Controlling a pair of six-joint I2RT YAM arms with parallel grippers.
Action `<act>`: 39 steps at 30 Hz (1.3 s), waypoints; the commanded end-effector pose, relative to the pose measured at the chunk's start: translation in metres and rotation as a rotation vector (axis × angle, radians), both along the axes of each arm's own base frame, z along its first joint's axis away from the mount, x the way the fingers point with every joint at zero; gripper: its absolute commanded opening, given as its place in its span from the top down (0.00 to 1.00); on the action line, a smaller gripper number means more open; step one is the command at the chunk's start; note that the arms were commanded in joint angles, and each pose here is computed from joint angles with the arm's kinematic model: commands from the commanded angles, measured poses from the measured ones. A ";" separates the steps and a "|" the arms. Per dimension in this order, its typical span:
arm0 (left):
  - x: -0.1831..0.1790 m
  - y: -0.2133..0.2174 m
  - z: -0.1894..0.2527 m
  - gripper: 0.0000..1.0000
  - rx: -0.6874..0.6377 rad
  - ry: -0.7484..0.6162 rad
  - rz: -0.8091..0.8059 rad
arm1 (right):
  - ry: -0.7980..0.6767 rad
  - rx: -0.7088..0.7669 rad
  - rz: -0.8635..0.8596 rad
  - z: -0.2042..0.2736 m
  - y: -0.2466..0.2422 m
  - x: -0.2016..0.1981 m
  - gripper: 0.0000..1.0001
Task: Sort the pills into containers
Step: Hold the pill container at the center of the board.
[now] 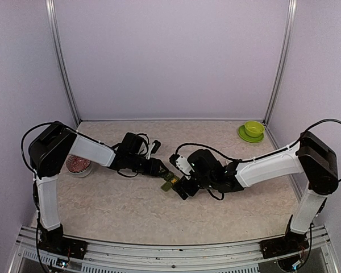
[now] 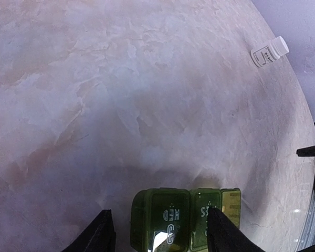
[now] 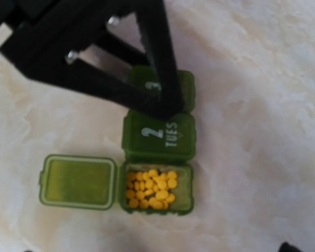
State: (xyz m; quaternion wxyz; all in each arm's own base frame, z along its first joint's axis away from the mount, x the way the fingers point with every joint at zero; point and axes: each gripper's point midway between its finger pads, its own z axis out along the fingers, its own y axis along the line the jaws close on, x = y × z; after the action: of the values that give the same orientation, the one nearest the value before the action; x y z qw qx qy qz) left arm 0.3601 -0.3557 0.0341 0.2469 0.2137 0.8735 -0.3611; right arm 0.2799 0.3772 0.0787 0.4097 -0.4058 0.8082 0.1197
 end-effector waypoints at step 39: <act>-0.017 0.010 -0.041 0.68 -0.022 0.065 0.005 | -0.096 -0.127 0.032 -0.023 0.036 0.013 0.00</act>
State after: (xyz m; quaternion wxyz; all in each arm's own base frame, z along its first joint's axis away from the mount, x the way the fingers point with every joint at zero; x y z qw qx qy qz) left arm 0.3585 -0.3582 0.0300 0.2691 0.2132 0.8501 -0.3993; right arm 0.2898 0.4075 0.0573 0.4083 -0.4369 0.7958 0.0951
